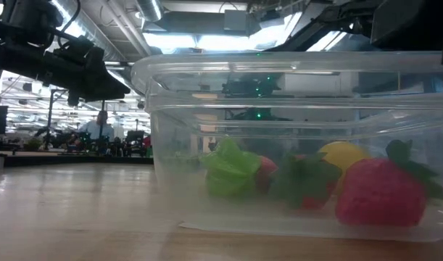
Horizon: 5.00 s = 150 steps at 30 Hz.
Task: Pick and placing Produce into tupperware
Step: Put the red strawberry into the transparent bin
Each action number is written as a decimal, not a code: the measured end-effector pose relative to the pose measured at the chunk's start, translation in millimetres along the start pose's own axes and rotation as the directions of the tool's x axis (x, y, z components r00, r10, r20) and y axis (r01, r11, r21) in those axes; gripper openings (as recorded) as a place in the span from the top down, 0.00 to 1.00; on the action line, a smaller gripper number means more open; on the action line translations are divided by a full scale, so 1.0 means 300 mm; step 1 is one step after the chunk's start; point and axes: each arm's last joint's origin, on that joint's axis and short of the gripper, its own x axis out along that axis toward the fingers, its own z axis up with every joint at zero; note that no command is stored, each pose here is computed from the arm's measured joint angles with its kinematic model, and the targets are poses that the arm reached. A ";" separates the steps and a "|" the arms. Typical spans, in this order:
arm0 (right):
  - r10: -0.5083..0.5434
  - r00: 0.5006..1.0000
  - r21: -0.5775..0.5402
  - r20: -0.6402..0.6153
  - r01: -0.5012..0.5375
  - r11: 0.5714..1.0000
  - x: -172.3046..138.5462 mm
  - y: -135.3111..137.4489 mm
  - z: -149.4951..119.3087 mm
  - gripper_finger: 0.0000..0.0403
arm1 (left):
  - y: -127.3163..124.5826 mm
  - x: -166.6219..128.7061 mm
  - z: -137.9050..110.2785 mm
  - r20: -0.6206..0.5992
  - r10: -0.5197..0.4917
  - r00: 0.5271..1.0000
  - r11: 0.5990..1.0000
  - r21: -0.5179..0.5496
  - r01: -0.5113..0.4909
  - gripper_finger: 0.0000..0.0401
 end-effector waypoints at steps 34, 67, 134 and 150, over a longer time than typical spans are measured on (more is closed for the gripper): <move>-0.011 1.000 0.005 0.003 0.011 1.000 0.004 -0.008 -0.001 0.67 | 0.000 0.000 0.000 0.000 0.000 1.000 1.000 0.002 0.000 0.65; -0.010 1.000 0.005 0.003 0.010 1.000 0.002 -0.009 -0.002 0.75 | 0.000 0.000 0.000 0.000 0.000 1.000 1.000 0.001 0.000 0.65; 0.352 0.917 -0.344 0.190 -0.273 0.898 -0.508 1.182 -0.047 0.75 | 0.000 0.000 0.000 0.000 0.000 1.000 1.000 0.001 0.000 0.65; 0.322 0.939 -0.113 0.124 -0.309 0.944 -0.346 1.213 -0.139 0.75 | 0.000 0.000 0.000 0.000 0.000 1.000 1.000 0.001 0.000 0.65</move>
